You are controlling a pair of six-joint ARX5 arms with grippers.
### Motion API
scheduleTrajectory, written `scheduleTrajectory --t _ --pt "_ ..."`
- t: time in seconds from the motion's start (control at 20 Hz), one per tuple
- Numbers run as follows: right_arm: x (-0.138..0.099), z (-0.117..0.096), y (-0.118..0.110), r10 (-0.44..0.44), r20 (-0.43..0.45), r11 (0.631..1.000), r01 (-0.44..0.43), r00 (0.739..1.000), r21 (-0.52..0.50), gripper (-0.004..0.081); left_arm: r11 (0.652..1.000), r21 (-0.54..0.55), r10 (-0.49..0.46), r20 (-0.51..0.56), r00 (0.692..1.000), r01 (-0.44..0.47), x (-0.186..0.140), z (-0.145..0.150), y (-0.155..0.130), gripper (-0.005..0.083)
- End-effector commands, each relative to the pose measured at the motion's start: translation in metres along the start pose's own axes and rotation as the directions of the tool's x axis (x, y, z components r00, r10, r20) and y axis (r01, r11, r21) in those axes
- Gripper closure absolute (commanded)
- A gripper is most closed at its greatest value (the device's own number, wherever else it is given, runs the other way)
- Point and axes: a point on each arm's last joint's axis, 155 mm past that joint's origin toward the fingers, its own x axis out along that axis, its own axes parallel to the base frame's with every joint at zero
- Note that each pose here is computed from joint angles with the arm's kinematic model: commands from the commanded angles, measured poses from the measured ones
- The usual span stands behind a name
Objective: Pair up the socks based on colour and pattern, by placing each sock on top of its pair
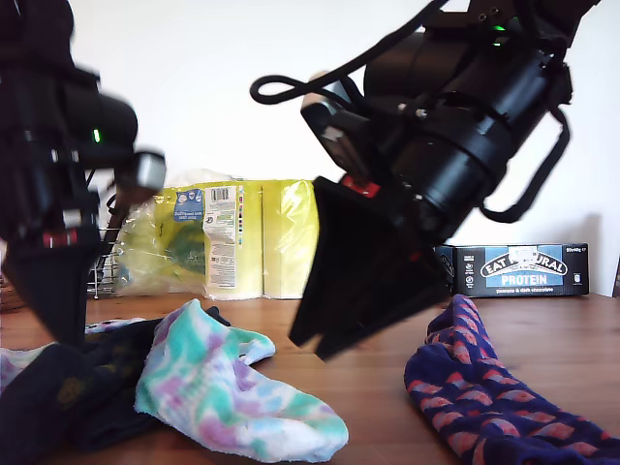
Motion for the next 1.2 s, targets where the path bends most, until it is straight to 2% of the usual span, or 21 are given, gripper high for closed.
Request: scheduleTrajectory --t 0.0,0.15,0.3,0.35,0.45,0.55,0.7,0.9,1.05,1.15 --pt "0.004 -0.015 0.003 0.017 -0.046 1.000 -0.016 0.999 0.025 0.0409 1.000 -0.017 0.011 0.032 0.999 -0.010 -0.010 0.004 -0.003 0.0602" --pt "0.008 -0.021 0.012 0.023 -0.080 1.000 -0.022 0.997 0.006 0.0397 1.000 -0.024 0.017 0.127 0.992 -0.014 -0.038 0.015 -0.012 0.0594" --pt "0.018 -0.028 0.028 0.027 -0.119 0.976 -0.052 0.993 -0.210 0.0399 1.000 0.006 0.001 0.277 0.961 -0.003 -0.078 0.029 -0.030 0.0675" --pt "0.021 -0.031 0.029 -0.003 -0.137 0.967 -0.031 0.991 -0.251 0.0399 1.000 0.018 0.002 0.321 0.947 -0.008 -0.092 0.031 -0.036 0.0698" --pt "0.024 -0.042 0.024 -0.087 -0.185 0.945 0.022 0.979 -0.327 0.0400 0.999 0.035 0.011 0.398 0.917 -0.028 -0.120 0.031 -0.047 0.0801" --pt "0.023 -0.047 0.024 -0.125 -0.206 0.937 0.047 0.971 -0.345 0.0430 0.998 0.035 0.034 0.481 0.876 -0.058 -0.145 0.030 -0.054 0.0793" --pt "0.010 -0.040 0.032 -0.126 -0.171 0.936 0.060 0.977 -0.348 0.0525 0.993 0.023 0.080 0.572 0.816 -0.113 -0.172 0.019 -0.061 0.0793" --pt "-0.020 -0.025 0.048 -0.137 -0.076 0.918 0.098 0.988 -0.384 0.0684 0.989 -0.033 0.133 0.623 0.771 -0.143 -0.178 -0.016 -0.071 0.0793" --pt "-0.044 -0.011 0.048 -0.213 0.019 0.865 0.198 0.977 -0.461 0.0727 0.985 -0.081 0.168 0.641 0.749 -0.152 -0.185 -0.040 -0.079 0.0793" --pt "-0.051 -0.010 0.047 -0.257 0.056 0.811 0.247 0.965 -0.531 0.0776 0.981 -0.115 0.191 0.668 0.719 -0.154 -0.195 -0.046 -0.083 0.0793"
